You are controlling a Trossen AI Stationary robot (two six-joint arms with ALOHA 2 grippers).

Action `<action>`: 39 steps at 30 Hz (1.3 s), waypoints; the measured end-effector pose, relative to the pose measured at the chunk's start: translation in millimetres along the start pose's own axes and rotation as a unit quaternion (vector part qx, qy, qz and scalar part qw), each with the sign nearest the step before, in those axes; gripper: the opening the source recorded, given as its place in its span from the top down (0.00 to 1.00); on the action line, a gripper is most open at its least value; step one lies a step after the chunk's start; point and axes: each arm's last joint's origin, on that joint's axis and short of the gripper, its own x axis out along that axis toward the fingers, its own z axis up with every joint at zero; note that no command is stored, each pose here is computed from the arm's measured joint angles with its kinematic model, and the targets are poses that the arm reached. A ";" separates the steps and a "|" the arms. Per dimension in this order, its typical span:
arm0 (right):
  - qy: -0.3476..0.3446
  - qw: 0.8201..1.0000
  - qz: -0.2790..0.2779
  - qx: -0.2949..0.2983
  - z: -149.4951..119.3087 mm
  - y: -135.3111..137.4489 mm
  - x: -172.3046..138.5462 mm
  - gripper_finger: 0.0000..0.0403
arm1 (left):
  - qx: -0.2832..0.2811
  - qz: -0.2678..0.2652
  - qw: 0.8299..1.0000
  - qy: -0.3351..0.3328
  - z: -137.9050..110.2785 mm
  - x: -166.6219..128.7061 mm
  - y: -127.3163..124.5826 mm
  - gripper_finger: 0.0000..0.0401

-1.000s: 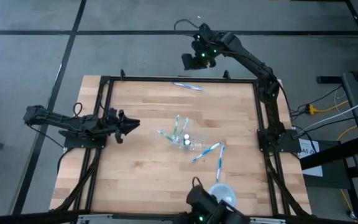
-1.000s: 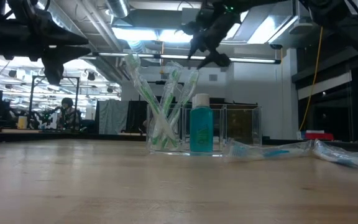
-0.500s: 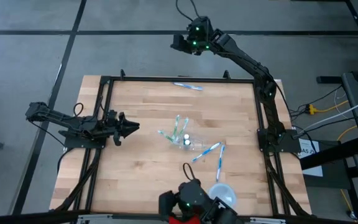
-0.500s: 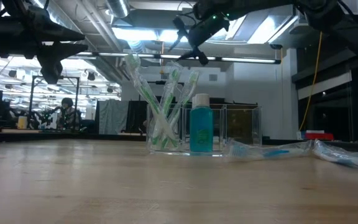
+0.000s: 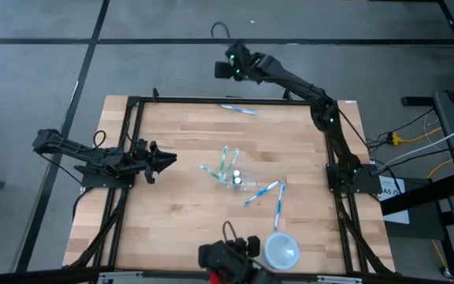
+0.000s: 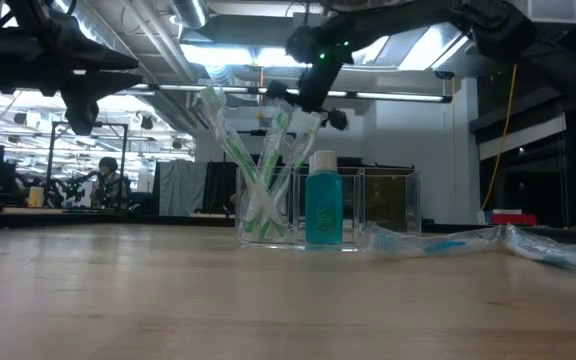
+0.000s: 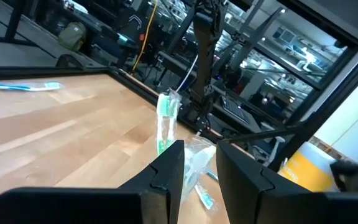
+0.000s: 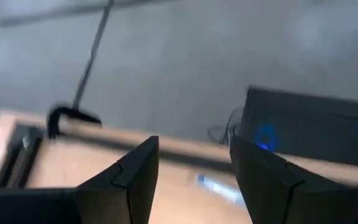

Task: Pick & Place toothbrushing station
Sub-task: Put the top blue toothbrush into the transparent organizer

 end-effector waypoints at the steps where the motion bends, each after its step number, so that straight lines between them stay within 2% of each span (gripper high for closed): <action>1: 0.014 1.000 -0.002 -0.007 -6.6 1.5 5.4 0.50 | 0.000 0.001 1.000 0.000 0.0 0.0 0.0 0.78; 6: 0.075 0.994 -0.031 -0.068 -36.1 3.4 25.4 0.50 | -0.008 0.001 1.000 -0.001 0.1 0.0 0.0 0.78; 11: 0.171 0.974 -0.077 -0.127 -55.3 -11.7 36.1 0.50 | -0.028 -0.005 1.000 0.002 0.0 0.0 -0.4 0.78; 16: 0.175 0.967 -0.104 -0.154 -56.4 -16.5 36.2 0.50 | -0.039 -0.011 0.999 0.006 -0.2 0.0 -0.8 0.78; 20: 0.164 0.969 -0.122 -0.136 -54.1 -20.8 40.3 0.50 | -0.053 -0.012 0.999 0.006 -0.2 0.0 -0.9 0.78; 23: 0.189 0.968 -0.108 -0.126 -55.5 -23.0 44.4 0.50 | -0.061 -0.015 0.998 0.007 0.0 0.0 -1.1 0.78; 25: 0.219 0.959 -0.104 -0.146 -60.9 -25.3 48.0 0.50 | -0.066 -0.020 0.998 0.004 0.9 -0.1 -1.8 0.78; 30: 0.263 0.934 -0.139 -0.197 -73.8 -34.2 56.0 0.50 | -0.070 -0.032 0.997 0.000 2.5 -0.1 -3.4 0.78; 39: 0.255 0.928 -0.164 -0.215 -73.5 -39.5 60.9 0.50 | -0.078 -0.057 0.995 0.018 1.7 -0.3 -4.9 0.78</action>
